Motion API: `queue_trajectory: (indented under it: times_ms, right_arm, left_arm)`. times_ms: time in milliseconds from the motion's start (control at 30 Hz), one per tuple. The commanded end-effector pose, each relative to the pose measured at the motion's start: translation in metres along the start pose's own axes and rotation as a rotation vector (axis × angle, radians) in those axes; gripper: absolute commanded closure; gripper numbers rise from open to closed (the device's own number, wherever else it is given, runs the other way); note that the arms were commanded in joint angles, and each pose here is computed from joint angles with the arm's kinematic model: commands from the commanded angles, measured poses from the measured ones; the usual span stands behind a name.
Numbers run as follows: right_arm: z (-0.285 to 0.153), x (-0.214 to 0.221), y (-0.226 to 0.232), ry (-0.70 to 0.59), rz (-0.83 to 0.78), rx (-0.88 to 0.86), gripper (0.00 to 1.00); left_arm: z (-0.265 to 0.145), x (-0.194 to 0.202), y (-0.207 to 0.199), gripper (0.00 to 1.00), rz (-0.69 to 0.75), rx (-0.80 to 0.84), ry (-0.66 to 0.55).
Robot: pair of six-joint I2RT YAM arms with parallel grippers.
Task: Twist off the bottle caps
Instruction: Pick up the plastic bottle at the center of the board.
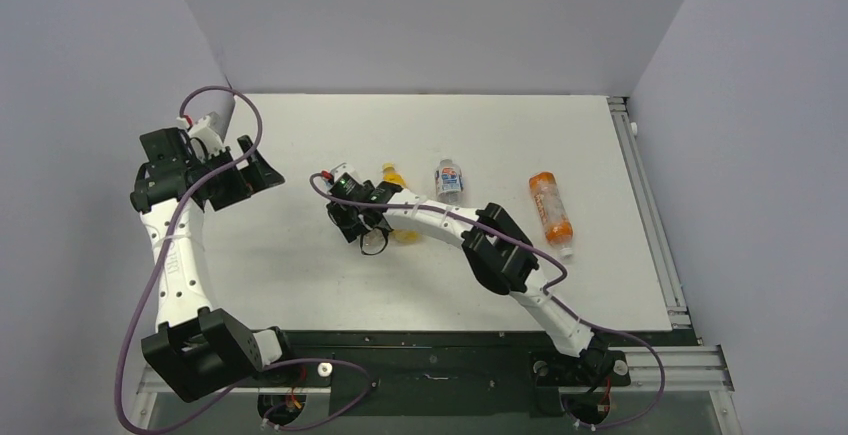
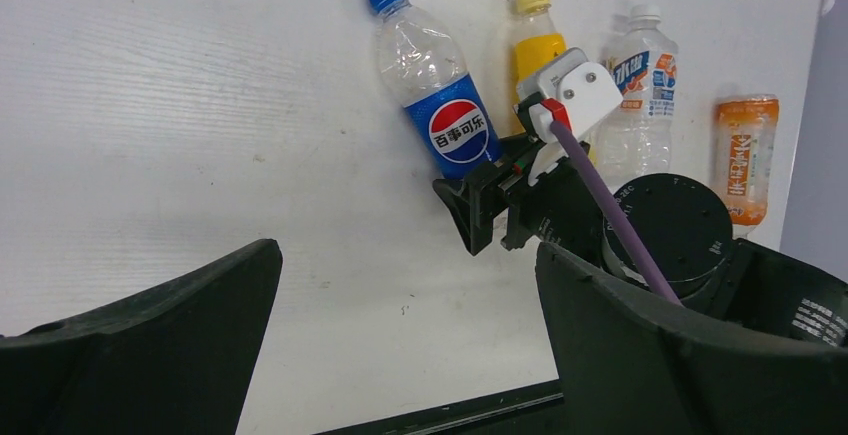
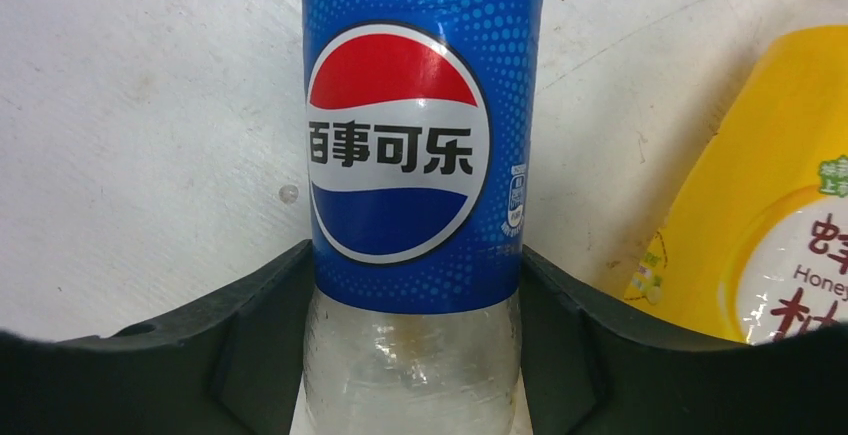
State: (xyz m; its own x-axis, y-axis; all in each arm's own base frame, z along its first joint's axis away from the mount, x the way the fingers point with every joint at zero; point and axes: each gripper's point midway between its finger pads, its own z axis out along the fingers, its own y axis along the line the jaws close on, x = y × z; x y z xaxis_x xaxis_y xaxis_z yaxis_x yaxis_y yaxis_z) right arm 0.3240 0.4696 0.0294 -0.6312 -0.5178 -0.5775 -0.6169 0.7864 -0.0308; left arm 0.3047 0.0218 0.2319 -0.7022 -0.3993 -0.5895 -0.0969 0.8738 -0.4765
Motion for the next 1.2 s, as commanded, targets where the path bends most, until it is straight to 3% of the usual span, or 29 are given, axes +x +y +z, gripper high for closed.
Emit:
queue_trajectory:
  times_ms: [0, 167, 400, 567, 633, 800, 1067, 1167]
  right_arm:
    - [-0.008, -0.020, 0.005, -0.082, 0.047, -0.020, 0.42]
    - [-0.041, -0.050, 0.006, -0.191, 0.094, -0.060, 0.51]
    - [-0.164, -0.129, -0.003, -0.497, 0.225, -0.175, 0.51]
    - [-0.244, -0.153, -0.009, -0.683, 0.305, -0.276, 0.51]
    - [-0.265, -0.157, -0.009, -0.731, 0.328, -0.310, 0.51]
    - [-0.308, -0.169, 0.006, -0.806, 0.340, -0.396, 0.51]
    - [-0.344, -0.170, 0.031, -0.869, 0.309, -0.447, 0.51]
    - [-0.356, -0.169, 0.035, -0.890, 0.306, -0.468, 0.52]
  left_arm:
    - [-0.016, -0.012, -0.012, 0.03, 0.004, 0.056, -0.020]
    - [-0.024, -0.015, -0.015, 0.04, 0.007, 0.087, -0.023]
    - [-0.063, -0.016, -0.084, 0.03, 0.087, 0.460, 0.045]
    - [-0.084, -0.022, -0.111, 0.03, 0.119, 0.563, -0.025]
    - [-0.101, -0.024, -0.128, 0.03, 0.155, 0.589, -0.114]
    - [-0.135, -0.031, -0.171, 0.04, 0.207, 0.716, -0.304]
    - [-0.166, -0.035, -0.210, 0.03, 0.218, 0.911, -0.346]
    - [-0.166, -0.039, -0.222, 0.03, 0.238, 0.916, -0.370]
